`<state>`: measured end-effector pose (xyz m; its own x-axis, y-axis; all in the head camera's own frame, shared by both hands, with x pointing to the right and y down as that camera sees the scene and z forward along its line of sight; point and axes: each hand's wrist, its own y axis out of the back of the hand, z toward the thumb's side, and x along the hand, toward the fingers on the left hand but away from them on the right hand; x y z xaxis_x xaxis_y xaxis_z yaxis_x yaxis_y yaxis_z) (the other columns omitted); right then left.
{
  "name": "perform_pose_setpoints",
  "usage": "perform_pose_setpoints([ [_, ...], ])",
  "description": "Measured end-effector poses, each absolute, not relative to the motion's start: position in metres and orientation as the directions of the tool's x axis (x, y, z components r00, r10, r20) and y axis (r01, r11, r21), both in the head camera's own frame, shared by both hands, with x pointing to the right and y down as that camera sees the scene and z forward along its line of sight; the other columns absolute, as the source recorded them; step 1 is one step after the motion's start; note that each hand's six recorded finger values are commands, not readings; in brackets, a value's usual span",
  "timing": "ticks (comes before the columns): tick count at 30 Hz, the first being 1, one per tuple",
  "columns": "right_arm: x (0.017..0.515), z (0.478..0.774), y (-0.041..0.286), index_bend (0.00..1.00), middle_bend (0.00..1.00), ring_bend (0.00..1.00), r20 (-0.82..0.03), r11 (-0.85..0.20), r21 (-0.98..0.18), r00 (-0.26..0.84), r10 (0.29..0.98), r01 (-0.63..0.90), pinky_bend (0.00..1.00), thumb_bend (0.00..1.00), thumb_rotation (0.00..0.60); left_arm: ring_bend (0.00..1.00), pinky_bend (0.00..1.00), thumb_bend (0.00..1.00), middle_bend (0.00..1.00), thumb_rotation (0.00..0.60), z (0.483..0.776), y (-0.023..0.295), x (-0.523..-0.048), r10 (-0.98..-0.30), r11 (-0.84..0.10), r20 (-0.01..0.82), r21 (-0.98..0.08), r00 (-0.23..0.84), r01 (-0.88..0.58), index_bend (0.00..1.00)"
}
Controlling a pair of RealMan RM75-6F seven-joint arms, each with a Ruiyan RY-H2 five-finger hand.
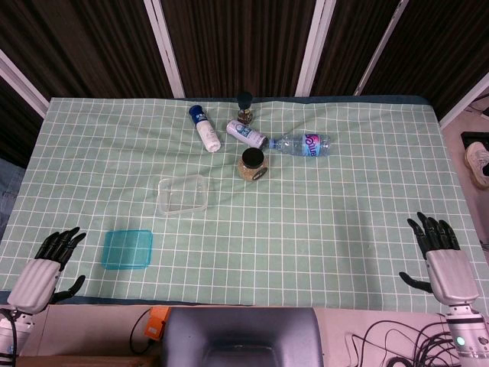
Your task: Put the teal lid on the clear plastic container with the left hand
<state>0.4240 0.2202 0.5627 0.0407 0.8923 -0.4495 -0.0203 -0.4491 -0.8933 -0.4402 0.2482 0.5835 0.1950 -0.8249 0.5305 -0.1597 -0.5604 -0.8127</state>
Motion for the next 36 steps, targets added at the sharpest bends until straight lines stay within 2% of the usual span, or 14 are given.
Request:
perform_pose_setpoints([
  [9, 0.432, 0.551, 0.222, 0.0, 0.0, 0.0, -0.423, -0.423, -0.906, 0.028, 0.906, 0.014, 0.0, 0.2, 0.6, 0.0, 0.0, 0.31, 0.0, 0.6, 0.594, 0.245, -0.42, -0.796, -0.596, 0.537, -0.777, 0.28, -0.202, 0.0],
  [16, 0.436, 0.551, 0.224, 0.0, 0.0, 0.0, -0.443, -0.444, -0.896, 0.03, 0.896, 0.017, 0.0, 0.2, 0.6, 0.0, 0.0, 0.27, 0.0, 0.6, 0.629, 0.222, -0.378, -0.69, -0.714, 0.575, -0.639, 0.439, -0.285, 0.0],
  [21, 0.438, 0.551, 0.222, 0.0, 0.0, 0.0, -0.45, -0.451, -0.892, 0.026, 0.893, 0.025, 0.0, 0.2, 0.6, 0.0, 0.0, 0.25, 0.0, 0.6, 0.659, 0.211, -0.347, -0.607, -0.778, 0.615, -0.589, 0.503, -0.219, 0.0],
  [26, 0.441, 0.553, 0.222, 0.0, 0.0, 0.0, -0.461, -0.461, -0.887, 0.022, 0.887, 0.026, 0.0, 0.2, 0.6, 0.0, 0.0, 0.25, 0.0, 0.6, 0.686, 0.208, -0.332, -0.545, -0.818, 0.671, -0.558, 0.503, -0.143, 0.0],
  [36, 0.441, 0.553, 0.222, 0.0, 0.0, 0.0, -0.465, -0.466, -0.884, 0.023, 0.885, 0.029, 0.0, 0.2, 0.6, 0.0, 0.0, 0.25, 0.0, 0.6, 0.716, 0.194, -0.34, -0.508, -0.839, 0.755, -0.543, 0.415, -0.04, 0.0],
])
